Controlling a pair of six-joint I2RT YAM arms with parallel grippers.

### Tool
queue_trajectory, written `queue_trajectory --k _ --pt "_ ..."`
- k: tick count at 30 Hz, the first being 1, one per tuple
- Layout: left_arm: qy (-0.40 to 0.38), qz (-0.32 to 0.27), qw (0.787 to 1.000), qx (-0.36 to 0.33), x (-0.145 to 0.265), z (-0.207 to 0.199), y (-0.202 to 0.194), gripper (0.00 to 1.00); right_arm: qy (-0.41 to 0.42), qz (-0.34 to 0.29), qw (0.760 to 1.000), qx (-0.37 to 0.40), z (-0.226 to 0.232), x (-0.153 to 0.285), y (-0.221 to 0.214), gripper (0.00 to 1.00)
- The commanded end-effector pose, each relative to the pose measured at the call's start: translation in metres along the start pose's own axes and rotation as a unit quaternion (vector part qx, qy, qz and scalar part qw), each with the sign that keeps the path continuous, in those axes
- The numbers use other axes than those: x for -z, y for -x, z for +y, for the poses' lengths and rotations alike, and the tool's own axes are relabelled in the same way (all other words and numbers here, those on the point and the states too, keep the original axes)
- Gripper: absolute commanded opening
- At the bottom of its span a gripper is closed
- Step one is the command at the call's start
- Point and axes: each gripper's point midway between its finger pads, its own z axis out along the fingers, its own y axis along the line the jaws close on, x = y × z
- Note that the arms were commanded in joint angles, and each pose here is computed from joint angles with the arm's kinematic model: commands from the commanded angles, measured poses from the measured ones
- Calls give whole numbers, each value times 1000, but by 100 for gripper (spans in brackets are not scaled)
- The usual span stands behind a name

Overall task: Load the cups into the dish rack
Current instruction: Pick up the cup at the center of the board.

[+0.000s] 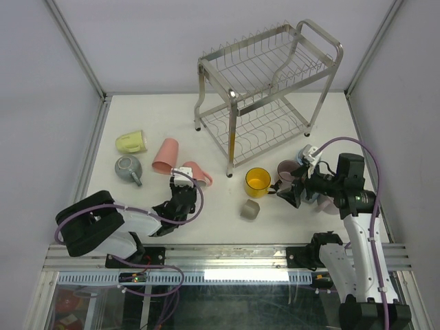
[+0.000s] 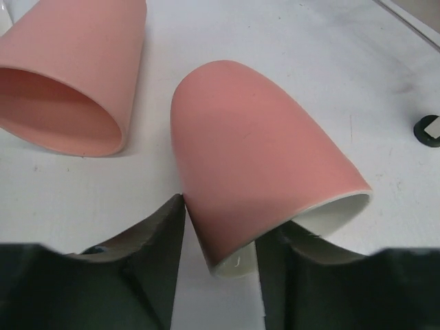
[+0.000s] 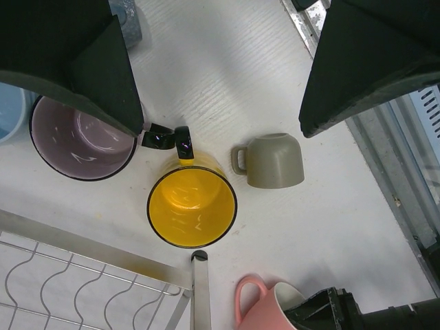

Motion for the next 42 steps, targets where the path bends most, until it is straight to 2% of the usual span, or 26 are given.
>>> queue_trajectory --k 1,3,6,14,20,23,25,30,37,42 --pt "-22 -55 998 32 -11 -21 35 34 -2 -34 999 25 -2 -2 14 99" --pt "-25 -50 998 24 -13 -23 30 15 0 -36 999 26 -2 -2 14 99" --pt "-33 -53 998 20 -12 -25 30 1 1 -39 999 25 -2 -3 13 99" --pt "-92 -88 991 27 8 -27 52 0 17 -51 999 11 3 -1 21 99" --pt "-187 -134 972 38 42 -37 86 0 81 -94 991 -45 26 1 42 99" --pt "-234 -174 955 56 63 -40 111 0 111 -117 983 -90 32 1 52 99" --pt "-272 -201 939 65 79 -47 128 0 130 -125 974 -138 36 -1 55 99" --pt "-358 -258 892 94 111 -70 170 0 154 -136 961 -184 40 -1 60 98" --pt "-428 -312 838 130 129 -106 218 0 173 -137 945 -242 46 -3 65 96" --pt "-448 -356 806 148 140 -115 243 0 155 -135 940 -274 46 -8 58 93"
